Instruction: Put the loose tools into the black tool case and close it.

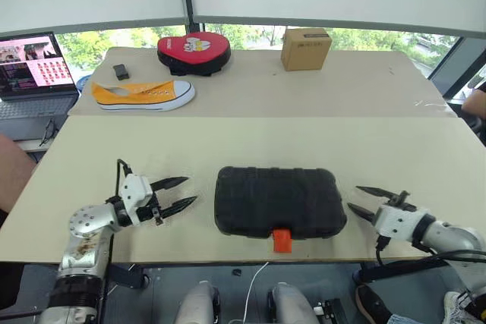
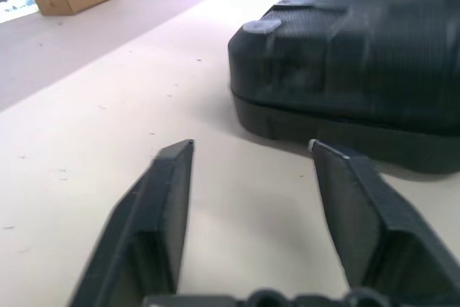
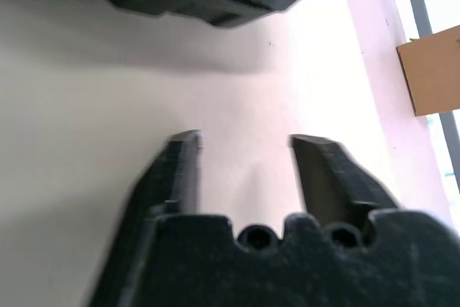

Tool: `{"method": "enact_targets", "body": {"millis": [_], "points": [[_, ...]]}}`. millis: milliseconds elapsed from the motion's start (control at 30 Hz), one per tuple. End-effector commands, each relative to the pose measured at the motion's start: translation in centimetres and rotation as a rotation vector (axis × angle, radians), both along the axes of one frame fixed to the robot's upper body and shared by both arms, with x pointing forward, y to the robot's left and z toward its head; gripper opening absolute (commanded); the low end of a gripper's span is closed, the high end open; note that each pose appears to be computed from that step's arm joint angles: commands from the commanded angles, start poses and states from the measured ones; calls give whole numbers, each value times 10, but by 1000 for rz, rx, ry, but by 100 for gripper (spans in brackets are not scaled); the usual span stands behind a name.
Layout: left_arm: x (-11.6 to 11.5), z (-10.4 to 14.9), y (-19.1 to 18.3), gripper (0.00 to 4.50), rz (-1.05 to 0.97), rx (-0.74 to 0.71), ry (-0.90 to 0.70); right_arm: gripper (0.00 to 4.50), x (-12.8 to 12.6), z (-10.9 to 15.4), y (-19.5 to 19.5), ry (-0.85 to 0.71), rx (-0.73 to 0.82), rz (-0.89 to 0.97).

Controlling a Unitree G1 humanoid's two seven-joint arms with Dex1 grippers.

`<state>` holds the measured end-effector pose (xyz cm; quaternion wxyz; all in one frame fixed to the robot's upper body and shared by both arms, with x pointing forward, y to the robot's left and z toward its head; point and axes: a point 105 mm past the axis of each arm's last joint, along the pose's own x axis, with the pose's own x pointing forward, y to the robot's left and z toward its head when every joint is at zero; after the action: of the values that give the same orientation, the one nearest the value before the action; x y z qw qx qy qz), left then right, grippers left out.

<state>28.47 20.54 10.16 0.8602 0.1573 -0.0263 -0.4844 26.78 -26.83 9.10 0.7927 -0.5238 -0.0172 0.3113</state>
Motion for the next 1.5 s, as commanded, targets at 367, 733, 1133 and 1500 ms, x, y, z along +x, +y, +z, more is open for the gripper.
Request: {"method": "enact_targets", "body": {"millis": [367,733,1133,1500], "points": [[53,15,-37,74,-104,15,34,219,-77,-9,45,546,260,101],[81,7,-83,0,-187,74,80,7,-58,-22,90,595,224,156],[44,-3,-57,0,-171,32,164,7,22,-5,112,364,274,126],[50,39,-32,0,12,52,124,7,43,7,86,326,268,91]]}}
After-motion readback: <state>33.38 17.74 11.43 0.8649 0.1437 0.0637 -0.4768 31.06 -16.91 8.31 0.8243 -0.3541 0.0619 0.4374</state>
